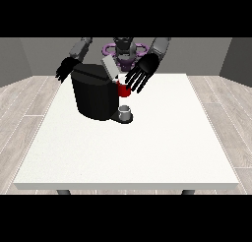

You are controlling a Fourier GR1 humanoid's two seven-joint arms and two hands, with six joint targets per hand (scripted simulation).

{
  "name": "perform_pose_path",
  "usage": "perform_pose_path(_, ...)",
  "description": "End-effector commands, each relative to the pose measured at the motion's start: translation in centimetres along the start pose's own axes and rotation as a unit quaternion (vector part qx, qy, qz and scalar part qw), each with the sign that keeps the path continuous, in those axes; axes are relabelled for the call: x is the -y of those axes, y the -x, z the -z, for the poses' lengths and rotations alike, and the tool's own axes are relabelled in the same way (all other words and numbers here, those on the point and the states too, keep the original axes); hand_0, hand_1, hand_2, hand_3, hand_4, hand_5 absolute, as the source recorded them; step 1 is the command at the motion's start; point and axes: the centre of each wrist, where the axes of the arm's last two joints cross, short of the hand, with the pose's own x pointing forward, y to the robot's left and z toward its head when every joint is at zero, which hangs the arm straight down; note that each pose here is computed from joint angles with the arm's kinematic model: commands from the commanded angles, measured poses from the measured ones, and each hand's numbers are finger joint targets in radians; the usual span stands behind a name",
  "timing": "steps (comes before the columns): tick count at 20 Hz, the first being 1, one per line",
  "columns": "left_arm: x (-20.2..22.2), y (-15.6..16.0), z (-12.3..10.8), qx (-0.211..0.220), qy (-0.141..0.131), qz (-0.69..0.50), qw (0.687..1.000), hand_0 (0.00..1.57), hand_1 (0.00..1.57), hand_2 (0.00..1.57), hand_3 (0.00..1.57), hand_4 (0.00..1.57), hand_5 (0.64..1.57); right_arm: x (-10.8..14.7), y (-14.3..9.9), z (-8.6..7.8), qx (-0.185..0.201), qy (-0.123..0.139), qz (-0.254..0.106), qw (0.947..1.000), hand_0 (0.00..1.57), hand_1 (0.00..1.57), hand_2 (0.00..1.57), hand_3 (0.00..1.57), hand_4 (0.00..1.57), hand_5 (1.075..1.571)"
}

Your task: Insert the coffee pod into the coffee machine and close the lid

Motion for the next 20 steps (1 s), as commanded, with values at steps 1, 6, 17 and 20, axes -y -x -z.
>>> perform_pose_path(1, 4.2, -1.1, 0.4, -0.012, 0.025, -0.004, 1.0, 0.0, 0.0, 0.0, 0.0, 0.0, 1.571, 0.8, 1.4, -0.7, -0.004, 0.003, -0.007, 1.0, 0.0, 0.0, 0.0, 0.0, 0.35, 1.571)
perform_pose_path(6, 2.1, 1.4, -0.7, -0.009, 0.031, -0.006, 0.999, 0.0, 0.0, 0.0, 0.0, 0.0, 1.571, 0.3, 1.7, -1.4, -0.026, 0.02, -0.003, 0.9995, 0.0, 0.0, 0.0, 0.0, 0.39, 1.571)
perform_pose_path(17, 7.2, 1.6, -1.3, -0.015, 0.05, -0.159, 0.986, 0.0, 0.0, 0.0, 0.0, 0.0, 1.571, 3.4, 4.6, -3.3, -0.088, 0.062, -0.007, 0.9942, 0.0, 0.0, 0.0, 0.0, 0.41, 1.571)
perform_pose_path(20, 10.3, 2.7, -2.5, -0.019, 0.007, -0.261, 0.965, 0.0, 0.0, 0.0, 0.0, 0.08, 1.571, 4.9, 5.7, -4.8, -0.097, 0.07, -0.013, 0.9927, 0.0, 0.0, 0.0, 0.0, 0.43, 1.571)
